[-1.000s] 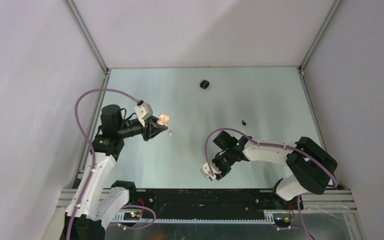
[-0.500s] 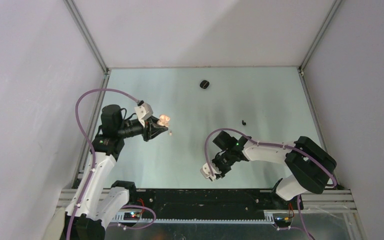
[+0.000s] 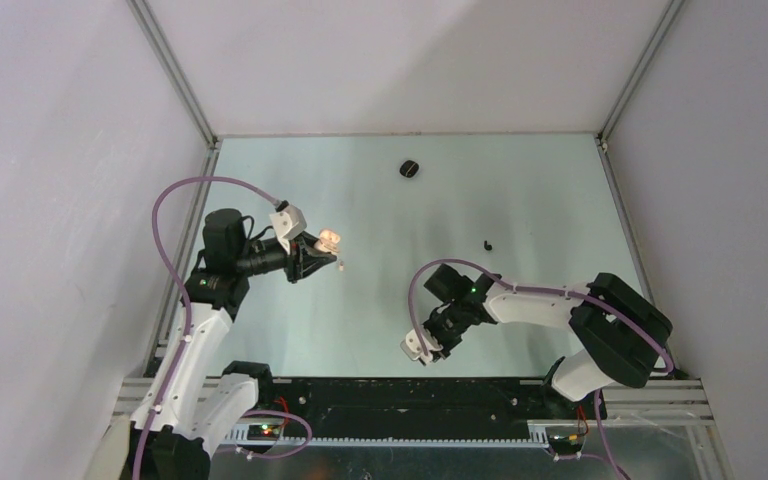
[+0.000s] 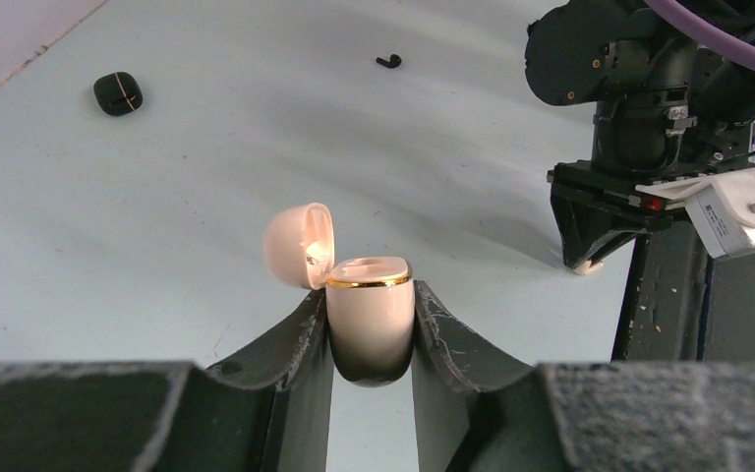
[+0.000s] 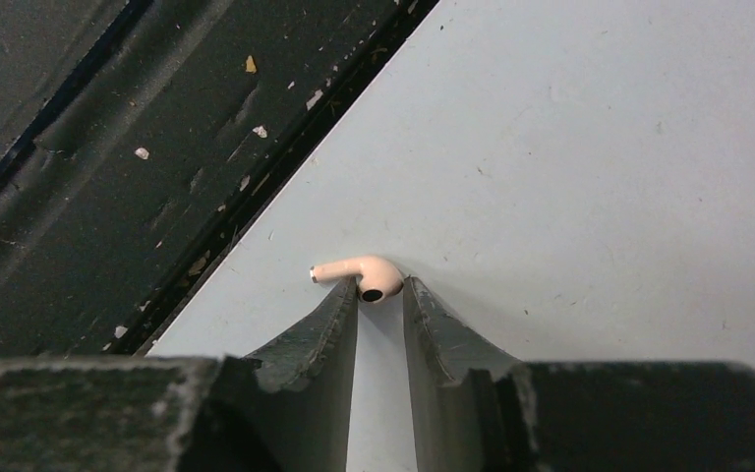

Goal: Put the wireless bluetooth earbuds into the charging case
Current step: Adjust the earbud at the center of the board.

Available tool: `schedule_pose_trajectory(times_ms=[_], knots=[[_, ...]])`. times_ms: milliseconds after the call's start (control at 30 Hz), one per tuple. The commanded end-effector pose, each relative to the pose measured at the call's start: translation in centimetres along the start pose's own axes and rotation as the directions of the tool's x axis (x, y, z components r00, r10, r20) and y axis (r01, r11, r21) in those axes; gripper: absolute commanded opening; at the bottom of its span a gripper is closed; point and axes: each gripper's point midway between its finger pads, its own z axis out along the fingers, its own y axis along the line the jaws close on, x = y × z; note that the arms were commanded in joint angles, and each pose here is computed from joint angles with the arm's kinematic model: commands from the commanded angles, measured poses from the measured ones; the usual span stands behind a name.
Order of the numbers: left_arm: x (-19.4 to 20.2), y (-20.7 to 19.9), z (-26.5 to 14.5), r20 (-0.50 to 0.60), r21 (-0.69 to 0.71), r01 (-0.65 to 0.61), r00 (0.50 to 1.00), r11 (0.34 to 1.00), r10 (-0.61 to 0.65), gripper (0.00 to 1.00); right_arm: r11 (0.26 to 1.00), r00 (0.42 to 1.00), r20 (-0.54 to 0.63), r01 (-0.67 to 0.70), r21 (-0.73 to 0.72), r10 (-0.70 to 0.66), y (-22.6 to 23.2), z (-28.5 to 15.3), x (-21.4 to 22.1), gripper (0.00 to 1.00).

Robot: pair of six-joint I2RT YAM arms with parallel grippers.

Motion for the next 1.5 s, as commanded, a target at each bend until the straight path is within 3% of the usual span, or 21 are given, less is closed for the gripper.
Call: schedule_pose_trajectory(times_ms=[0, 233, 433, 567, 667, 833, 933, 1100, 1333, 1467], knots=[[-1.3, -0.2, -0.1, 0.030, 0.024, -0.047, 0.998, 0.999, 0.046, 0.00, 1.000, 1.000, 0.015, 0.008, -0.015, -0.008, 0.3, 0.4, -0.2, 0.26], [-1.4, 0.0, 0.1, 0.036, 0.020, -0.030, 0.999, 0.999, 0.030, 0.00, 1.000, 1.000, -0.005, 0.008, 0.024, -0.008, -0.5, -0.1, -0.2, 0.18], [-2.7, 1.5, 1.3, 0.094, -0.065, 0.004, 0.996, 0.998, 0.002, 0.00, 0.965, 0.991, -0.105, -0.057, 0.255, 0.086, -5.7, -4.7, -0.7, 0.13], [-4.2, 1.6, 2.7, 0.092, -0.079, -0.017, 0.996, 0.997, 0.024, 0.00, 0.880, 0.976, -0.138, -0.085, 0.468, 0.168, -9.8, -10.0, -1.3, 0.12], [-4.8, 1.4, 3.7, 0.066, -0.058, -0.009, 0.998, 0.998, 0.013, 0.00, 0.776, 0.956, -0.170, -0.084, 0.625, 0.240, -12.3, -14.6, -1.1, 0.12], [-5.7, 0.7, 5.8, 0.035, -0.005, -0.025, 0.999, 1.000, 0.026, 0.00, 0.622, 0.928, -0.135, -0.121, 0.773, 0.348, -14.6, -19.2, -0.4, 0.10], [-5.2, 0.5, 6.6, 0.025, 0.013, 0.000, 1.000, 1.000, 0.000, 0.00, 0.553, 0.871, -0.112, -0.200, 0.809, 0.479, -14.5, -19.4, 2.5, 0.07], [-4.6, 0.0, 6.7, 0.068, 0.015, 0.013, 0.998, 1.000, -0.014, 0.00, 0.476, 0.714, -0.056, -0.405, 0.780, 0.698, -13.2, -15.2, 8.5, 0.06], [-5.2, -0.5, 5.8, 0.095, -0.005, -0.006, 0.995, 1.000, 0.007, 0.00, 0.372, 0.538, -0.031, -0.539, 0.756, 0.842, -13.0, -11.2, 14.1, 0.08], [-5.0, -0.5, 5.6, 0.099, -0.015, -0.016, 0.995, 1.000, 0.017, 0.00, 0.354, 0.491, -0.042, -0.561, 0.748, 0.870, -12.6, -10.4, 15.0, 0.09]])
